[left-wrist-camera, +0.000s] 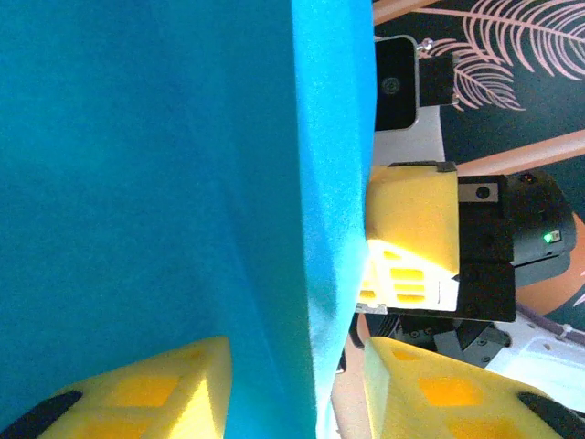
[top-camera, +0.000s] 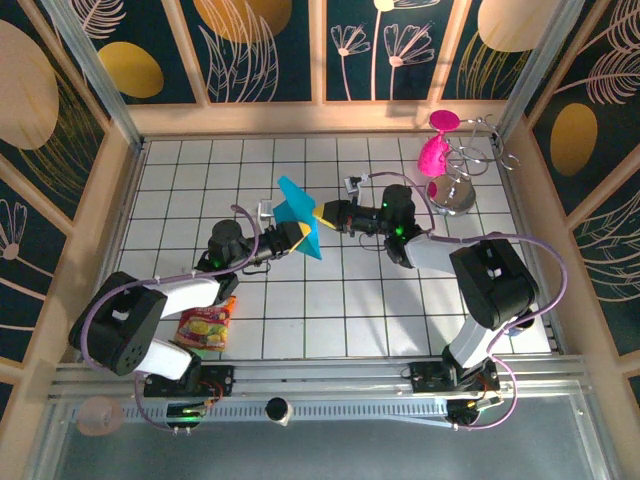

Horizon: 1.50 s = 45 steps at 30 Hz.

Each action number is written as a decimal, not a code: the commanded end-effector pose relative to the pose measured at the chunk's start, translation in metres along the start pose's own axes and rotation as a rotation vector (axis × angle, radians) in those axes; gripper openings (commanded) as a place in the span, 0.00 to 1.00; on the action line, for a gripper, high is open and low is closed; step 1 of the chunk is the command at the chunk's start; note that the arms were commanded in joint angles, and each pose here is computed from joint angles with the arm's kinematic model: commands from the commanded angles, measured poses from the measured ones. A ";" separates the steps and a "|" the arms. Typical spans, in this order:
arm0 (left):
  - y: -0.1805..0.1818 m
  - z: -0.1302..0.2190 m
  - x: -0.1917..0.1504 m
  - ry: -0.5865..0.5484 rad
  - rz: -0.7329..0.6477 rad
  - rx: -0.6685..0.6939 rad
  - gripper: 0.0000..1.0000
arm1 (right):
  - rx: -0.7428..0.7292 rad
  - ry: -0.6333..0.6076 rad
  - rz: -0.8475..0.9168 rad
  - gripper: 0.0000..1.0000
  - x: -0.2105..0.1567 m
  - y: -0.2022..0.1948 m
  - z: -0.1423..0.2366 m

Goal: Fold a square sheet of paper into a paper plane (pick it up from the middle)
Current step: Turn over the paper at the center of the table.

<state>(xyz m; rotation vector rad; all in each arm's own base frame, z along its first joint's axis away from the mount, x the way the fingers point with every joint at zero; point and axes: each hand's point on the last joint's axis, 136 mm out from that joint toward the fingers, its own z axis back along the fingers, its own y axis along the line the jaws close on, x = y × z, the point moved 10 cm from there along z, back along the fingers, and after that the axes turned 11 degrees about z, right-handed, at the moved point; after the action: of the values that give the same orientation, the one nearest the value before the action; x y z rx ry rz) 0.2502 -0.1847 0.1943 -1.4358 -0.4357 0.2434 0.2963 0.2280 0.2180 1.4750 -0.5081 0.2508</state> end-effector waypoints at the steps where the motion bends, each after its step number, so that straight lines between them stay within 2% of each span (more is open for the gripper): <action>1: -0.018 -0.005 0.002 0.017 -0.086 -0.088 0.38 | 0.038 0.013 0.010 0.01 -0.003 0.004 -0.001; 8: -0.020 -0.004 0.002 0.005 -0.106 -0.097 0.26 | 0.017 0.018 -0.008 0.02 -0.004 0.000 -0.001; 12: -0.017 -0.003 0.002 -0.003 -0.110 -0.075 0.19 | -0.007 0.018 -0.010 0.08 -0.003 -0.001 0.000; 18: -0.012 -0.001 0.003 -0.031 -0.126 0.001 0.13 | -0.122 -0.015 0.016 0.29 0.003 -0.004 0.012; 22: -0.006 0.000 0.004 -0.041 -0.143 0.104 0.12 | -0.347 -0.089 0.084 0.42 0.013 -0.004 0.035; 27: 0.002 0.002 0.012 -0.070 -0.205 0.376 0.11 | -0.618 -0.172 0.166 0.47 0.020 0.002 0.066; 34: -0.001 0.006 0.034 -0.148 -0.331 0.903 0.11 | -0.856 -0.294 0.247 0.49 0.015 0.012 0.100; 41: 0.006 -0.022 0.042 -0.249 -0.534 1.454 0.11 | -0.944 -0.364 0.235 0.49 0.004 0.012 0.118; 45: 0.028 -0.046 0.038 -0.243 -0.626 1.663 0.11 | -0.961 -0.393 0.211 0.49 0.002 0.010 0.127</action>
<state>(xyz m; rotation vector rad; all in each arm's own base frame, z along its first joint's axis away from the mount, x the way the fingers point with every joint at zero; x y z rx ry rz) 0.3166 -0.2191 0.1849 0.0205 -0.6336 0.2203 0.2740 0.1143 0.2309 0.5726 -0.9181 -0.0824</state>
